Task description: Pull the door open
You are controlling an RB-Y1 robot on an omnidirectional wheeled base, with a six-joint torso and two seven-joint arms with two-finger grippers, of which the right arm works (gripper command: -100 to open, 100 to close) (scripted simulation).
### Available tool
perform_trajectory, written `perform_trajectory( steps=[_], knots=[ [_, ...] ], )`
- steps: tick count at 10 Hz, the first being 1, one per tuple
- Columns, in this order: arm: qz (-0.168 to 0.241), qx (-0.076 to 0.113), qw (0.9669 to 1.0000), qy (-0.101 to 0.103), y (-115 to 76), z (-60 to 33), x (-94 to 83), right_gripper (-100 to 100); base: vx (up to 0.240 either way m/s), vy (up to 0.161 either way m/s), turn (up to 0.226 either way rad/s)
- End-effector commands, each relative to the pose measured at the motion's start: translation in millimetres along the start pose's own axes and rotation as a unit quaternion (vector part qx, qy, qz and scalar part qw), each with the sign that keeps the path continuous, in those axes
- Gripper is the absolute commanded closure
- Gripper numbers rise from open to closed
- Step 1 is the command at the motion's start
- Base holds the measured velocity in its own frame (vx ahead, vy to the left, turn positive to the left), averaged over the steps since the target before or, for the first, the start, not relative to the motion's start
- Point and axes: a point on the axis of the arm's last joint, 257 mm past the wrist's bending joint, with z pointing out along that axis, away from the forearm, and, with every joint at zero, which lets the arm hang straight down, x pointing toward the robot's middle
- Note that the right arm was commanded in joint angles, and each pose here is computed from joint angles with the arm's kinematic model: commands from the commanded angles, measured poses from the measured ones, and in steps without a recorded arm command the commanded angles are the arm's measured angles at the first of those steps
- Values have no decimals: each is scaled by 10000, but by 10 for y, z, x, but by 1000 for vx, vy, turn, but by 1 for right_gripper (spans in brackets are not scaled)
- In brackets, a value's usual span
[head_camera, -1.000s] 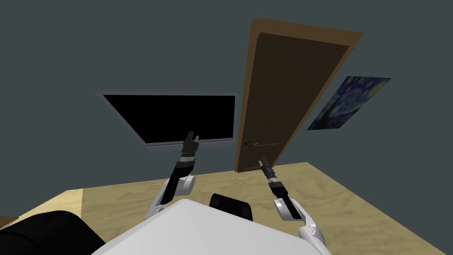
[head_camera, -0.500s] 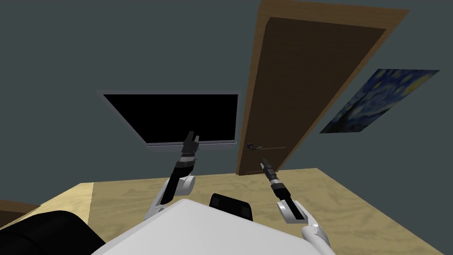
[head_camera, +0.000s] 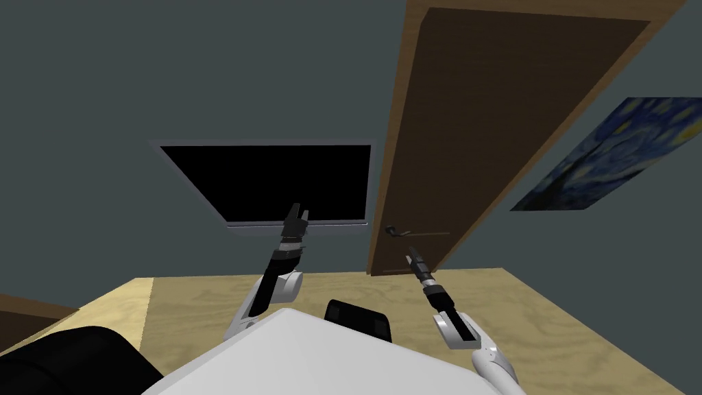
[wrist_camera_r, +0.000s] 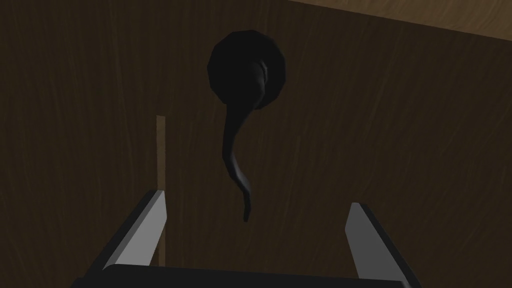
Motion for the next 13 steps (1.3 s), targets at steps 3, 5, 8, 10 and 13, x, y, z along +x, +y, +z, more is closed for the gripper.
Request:
perform_trajectory(
  steps=[3, 5, 8, 10, 13],
  knots=[
    [-6, 73, 9999, -143, -74, -98, -145, -100, 56, -2, 86],
    [0, 99, 9993, -349, -105, -237, -337, -100, 169, 69, 264],
    [-4, 134, 9977, -668, -140, -462, -630, -100, 178, 48, 234],
    [-23, 162, 9952, -963, -161, -682, -896, -100, 158, -26, 253],
    [-14, 160, 9959, -891, -158, -664, -830, 100, 12, -5, -2]
  ],
)
